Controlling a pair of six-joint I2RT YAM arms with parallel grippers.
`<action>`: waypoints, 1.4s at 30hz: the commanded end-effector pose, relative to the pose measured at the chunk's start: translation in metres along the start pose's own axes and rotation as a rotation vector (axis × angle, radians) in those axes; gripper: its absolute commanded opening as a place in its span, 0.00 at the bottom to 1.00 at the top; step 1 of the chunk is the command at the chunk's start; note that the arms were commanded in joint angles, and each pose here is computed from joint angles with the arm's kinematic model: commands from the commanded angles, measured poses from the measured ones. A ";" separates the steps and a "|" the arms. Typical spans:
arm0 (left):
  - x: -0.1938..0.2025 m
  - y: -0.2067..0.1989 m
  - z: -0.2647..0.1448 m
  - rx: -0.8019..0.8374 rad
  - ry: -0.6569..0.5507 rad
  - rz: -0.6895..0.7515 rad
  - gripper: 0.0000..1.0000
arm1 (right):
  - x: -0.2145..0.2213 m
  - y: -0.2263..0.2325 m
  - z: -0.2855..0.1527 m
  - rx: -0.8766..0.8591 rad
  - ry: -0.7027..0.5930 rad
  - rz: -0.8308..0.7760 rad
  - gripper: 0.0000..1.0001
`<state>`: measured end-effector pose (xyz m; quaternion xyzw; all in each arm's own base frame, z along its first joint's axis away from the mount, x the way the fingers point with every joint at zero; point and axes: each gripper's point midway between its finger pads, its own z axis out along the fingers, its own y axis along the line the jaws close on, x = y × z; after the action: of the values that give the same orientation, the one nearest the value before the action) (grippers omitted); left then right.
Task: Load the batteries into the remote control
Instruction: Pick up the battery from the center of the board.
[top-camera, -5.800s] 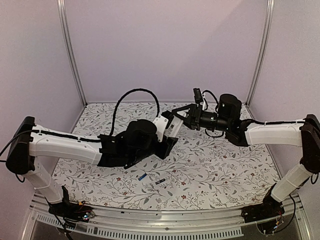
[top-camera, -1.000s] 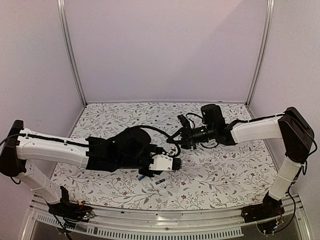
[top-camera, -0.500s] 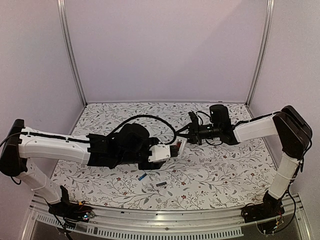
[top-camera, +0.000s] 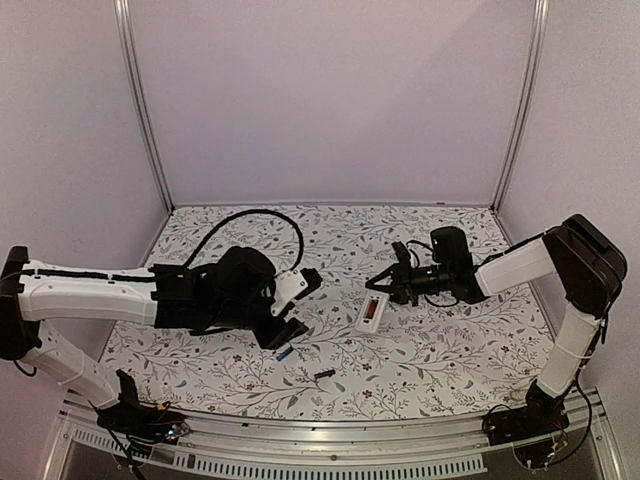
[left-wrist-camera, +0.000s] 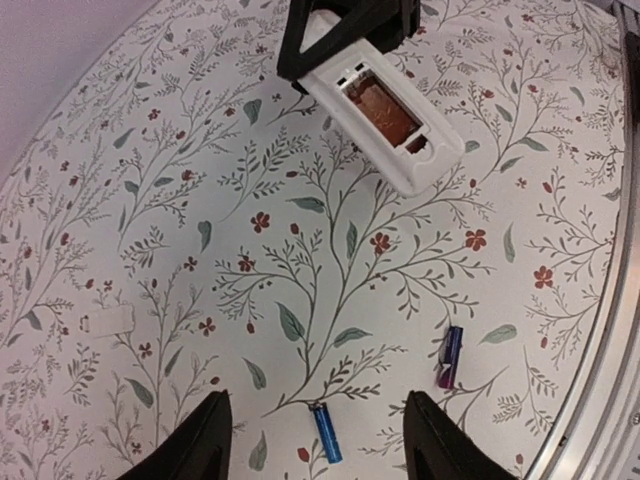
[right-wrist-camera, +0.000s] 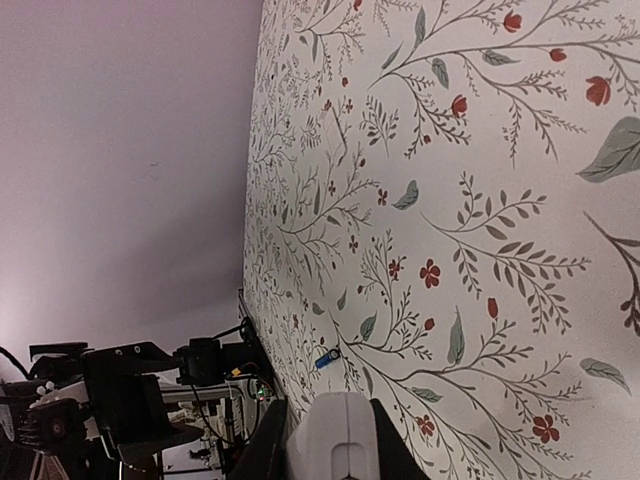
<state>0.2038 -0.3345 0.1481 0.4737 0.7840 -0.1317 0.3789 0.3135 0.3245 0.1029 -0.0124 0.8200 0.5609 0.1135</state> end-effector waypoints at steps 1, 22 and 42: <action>0.046 -0.050 0.009 0.170 0.146 -0.035 0.56 | 0.006 0.008 -0.008 -0.020 -0.003 -0.061 0.00; 0.052 -0.058 0.060 0.106 0.328 0.059 0.43 | 0.025 0.005 -0.030 -0.011 -0.007 -0.132 0.00; 0.112 -0.001 0.043 -0.004 0.568 -0.189 0.42 | 0.027 0.001 -0.030 -0.011 0.010 -0.127 0.00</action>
<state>0.1963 -0.2897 0.0515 0.4212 0.8909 -0.0333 0.1664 0.2843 0.3016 0.1069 -0.0606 0.8176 0.5539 0.1453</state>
